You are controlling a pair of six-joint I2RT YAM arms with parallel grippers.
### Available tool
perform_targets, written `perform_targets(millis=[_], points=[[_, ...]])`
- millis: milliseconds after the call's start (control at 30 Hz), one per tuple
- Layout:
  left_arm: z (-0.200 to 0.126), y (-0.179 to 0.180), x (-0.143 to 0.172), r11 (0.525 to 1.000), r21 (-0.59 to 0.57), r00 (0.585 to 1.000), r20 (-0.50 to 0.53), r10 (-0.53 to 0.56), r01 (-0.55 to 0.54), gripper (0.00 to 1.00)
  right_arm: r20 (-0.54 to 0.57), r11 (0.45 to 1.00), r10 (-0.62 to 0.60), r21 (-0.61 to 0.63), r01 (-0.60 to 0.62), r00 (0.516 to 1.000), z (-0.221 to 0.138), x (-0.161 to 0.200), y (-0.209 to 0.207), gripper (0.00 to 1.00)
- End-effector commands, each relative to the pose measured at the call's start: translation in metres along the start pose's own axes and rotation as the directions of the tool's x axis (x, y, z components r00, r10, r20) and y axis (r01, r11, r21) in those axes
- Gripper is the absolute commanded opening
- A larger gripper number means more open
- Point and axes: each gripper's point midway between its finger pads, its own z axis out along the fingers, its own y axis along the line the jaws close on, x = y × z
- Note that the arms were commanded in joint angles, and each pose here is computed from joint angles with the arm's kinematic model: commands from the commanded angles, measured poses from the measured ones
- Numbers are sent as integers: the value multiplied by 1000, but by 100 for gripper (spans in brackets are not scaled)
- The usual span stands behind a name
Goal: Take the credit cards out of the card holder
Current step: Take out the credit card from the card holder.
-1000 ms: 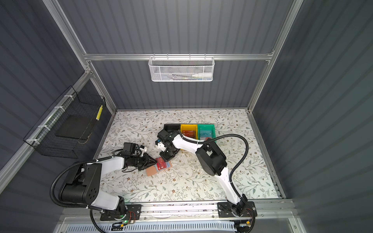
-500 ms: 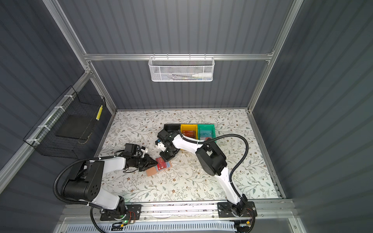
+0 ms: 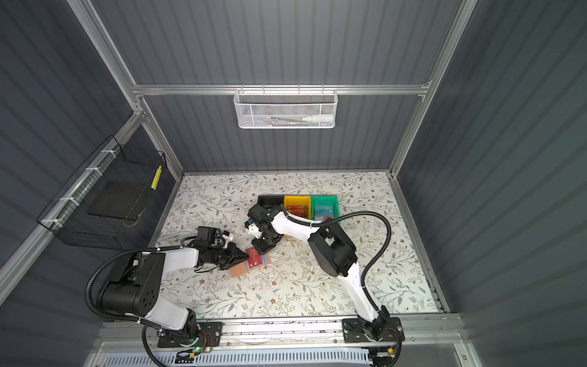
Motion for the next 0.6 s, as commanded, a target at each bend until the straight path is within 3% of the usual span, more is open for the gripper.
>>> perform_targets(millis=[0, 567], points=[[6, 8, 9, 1000, -16, 999, -32, -24, 23, 10, -59, 1000, 7, -16, -8, 998, 13, 15, 2, 19], [1, 6, 14, 999, -28, 999, -46, 16, -18, 3, -68, 1000, 6, -15, -7, 998, 13, 17, 2, 19]])
